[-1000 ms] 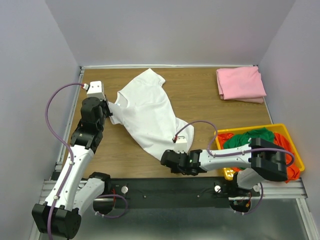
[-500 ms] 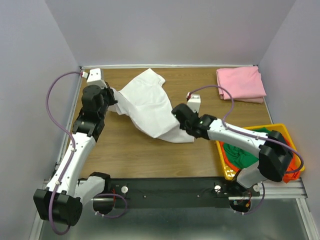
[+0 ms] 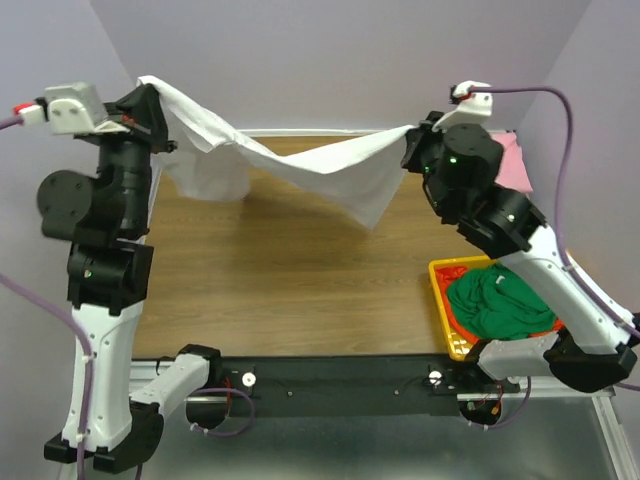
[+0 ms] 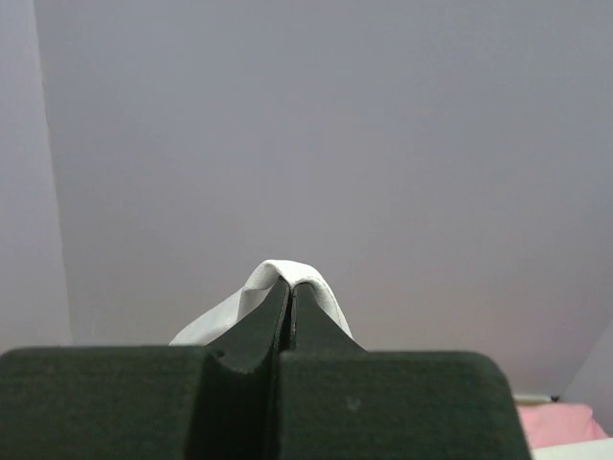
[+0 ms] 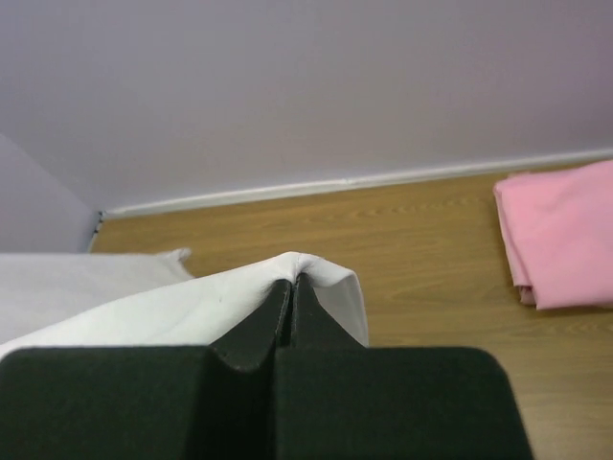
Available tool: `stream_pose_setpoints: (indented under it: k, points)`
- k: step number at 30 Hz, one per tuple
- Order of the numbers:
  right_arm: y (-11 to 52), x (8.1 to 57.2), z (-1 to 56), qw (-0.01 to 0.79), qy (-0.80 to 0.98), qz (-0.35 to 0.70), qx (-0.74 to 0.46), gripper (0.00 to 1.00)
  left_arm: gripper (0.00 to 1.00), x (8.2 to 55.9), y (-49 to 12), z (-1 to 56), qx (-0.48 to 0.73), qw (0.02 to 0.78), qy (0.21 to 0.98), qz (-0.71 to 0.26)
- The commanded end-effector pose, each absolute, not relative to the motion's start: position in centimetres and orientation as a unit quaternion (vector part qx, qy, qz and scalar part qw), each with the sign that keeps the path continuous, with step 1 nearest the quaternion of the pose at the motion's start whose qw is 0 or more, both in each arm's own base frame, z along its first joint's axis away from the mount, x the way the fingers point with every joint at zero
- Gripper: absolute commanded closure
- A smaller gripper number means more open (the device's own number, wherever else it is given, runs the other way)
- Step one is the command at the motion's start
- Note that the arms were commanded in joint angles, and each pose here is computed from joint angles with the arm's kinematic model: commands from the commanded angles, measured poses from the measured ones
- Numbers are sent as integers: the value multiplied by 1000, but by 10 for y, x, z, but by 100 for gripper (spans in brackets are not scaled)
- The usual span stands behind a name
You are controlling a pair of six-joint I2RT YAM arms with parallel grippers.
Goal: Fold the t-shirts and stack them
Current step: Flatten the tshirt out
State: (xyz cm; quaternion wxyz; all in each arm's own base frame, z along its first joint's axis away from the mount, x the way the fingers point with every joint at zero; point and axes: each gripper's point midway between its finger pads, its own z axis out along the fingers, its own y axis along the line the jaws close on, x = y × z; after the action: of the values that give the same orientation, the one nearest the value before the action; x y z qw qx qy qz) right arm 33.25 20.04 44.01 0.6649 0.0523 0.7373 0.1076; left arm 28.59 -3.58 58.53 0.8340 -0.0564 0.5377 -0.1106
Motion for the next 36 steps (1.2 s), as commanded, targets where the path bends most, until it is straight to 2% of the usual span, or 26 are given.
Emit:
stream_pose_setpoints:
  k: [1, 7, 10, 14, 20, 25, 29, 33, 36]
  points:
    - [178, 314, 481, 694, 711, 105, 29, 100, 100, 231, -28, 631, -28, 873, 477, -98]
    - [162, 288, 519, 718, 680, 145, 19, 100, 100, 172, -18, 666, -22, 903, 418, -96]
    - [161, 287, 521, 720, 678, 145, 19, 100, 100, 172, -22, 669, -11, 904, 415, -102]
    - [167, 301, 508, 714, 690, 118, 22, 100, 100, 209, -37, 653, 8, 886, 450, -112]
    - [184, 335, 469, 697, 715, 57, 20, 100, 100, 298, -54, 595, 13, 845, 523, -108]
    - [184, 349, 456, 692, 721, 40, 26, 100, 100, 330, -58, 566, 7, 825, 556, -103]
    - [185, 341, 461, 694, 716, 68, 17, 100, 100, 326, -55, 557, -1, 822, 561, -102]
    - [186, 324, 469, 697, 708, 110, -2, 100, 100, 302, -52, 551, -8, 824, 555, -115]
    - [185, 308, 476, 700, 700, 144, -15, 100, 100, 265, -46, 553, -8, 837, 534, -120]
